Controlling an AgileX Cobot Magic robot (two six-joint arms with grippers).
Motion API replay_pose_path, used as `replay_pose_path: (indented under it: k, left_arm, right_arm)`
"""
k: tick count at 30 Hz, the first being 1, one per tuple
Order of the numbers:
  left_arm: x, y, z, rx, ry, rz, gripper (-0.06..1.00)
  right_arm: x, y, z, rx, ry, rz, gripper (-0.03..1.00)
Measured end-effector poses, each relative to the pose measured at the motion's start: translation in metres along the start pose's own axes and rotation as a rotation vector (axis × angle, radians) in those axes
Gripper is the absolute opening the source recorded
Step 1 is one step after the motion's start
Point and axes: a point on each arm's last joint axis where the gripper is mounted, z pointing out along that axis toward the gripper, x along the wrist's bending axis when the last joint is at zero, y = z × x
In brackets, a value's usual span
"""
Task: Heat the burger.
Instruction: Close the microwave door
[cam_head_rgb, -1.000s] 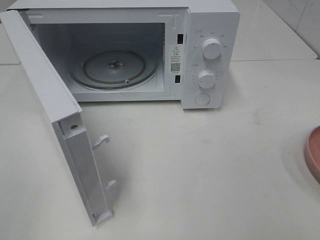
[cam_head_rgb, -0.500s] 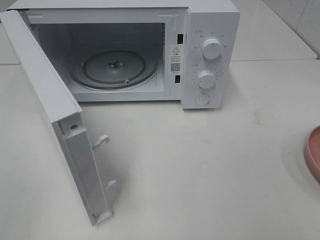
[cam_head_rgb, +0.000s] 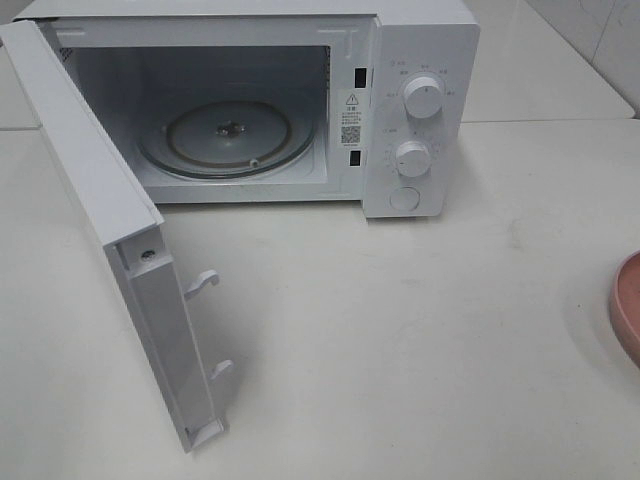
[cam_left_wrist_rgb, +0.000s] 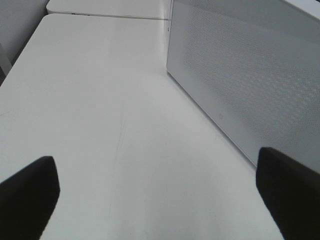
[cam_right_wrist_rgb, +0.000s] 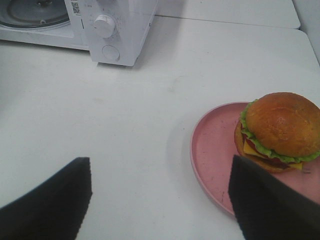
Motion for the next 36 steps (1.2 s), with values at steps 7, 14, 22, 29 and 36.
replay_pose_path:
  k: [7, 14, 22, 29, 36]
  left_arm:
    - [-0.001, 0.001, 0.001, 0.001, -0.012, -0.007, 0.99]
    - [0.0, 0.012, 0.014, 0.066, -0.015, -0.022, 0.91]
    - [-0.001, 0.024, 0.024, 0.089, -0.032, -0.045, 0.54]
    - [0.001, 0.038, 0.038, 0.068, -0.033, -0.025, 0.27]
    - [0.007, 0.058, 0.073, 0.037, -0.008, -0.001, 0.0]
  right_arm:
    - [0.0, 0.0, 0.0, -0.001, 0.0, 0.0, 0.75]
    - [0.0, 0.0, 0.0, -0.001, 0.0, 0.0, 0.75]
    - [0.0, 0.0, 0.0, -0.001, 0.0, 0.0, 0.75]
    - [0.0, 0.0, 0.0, -0.001, 0.0, 0.0, 0.75]
    - [0.0, 0.0, 0.0, -0.001, 0.0, 0.0, 0.75]
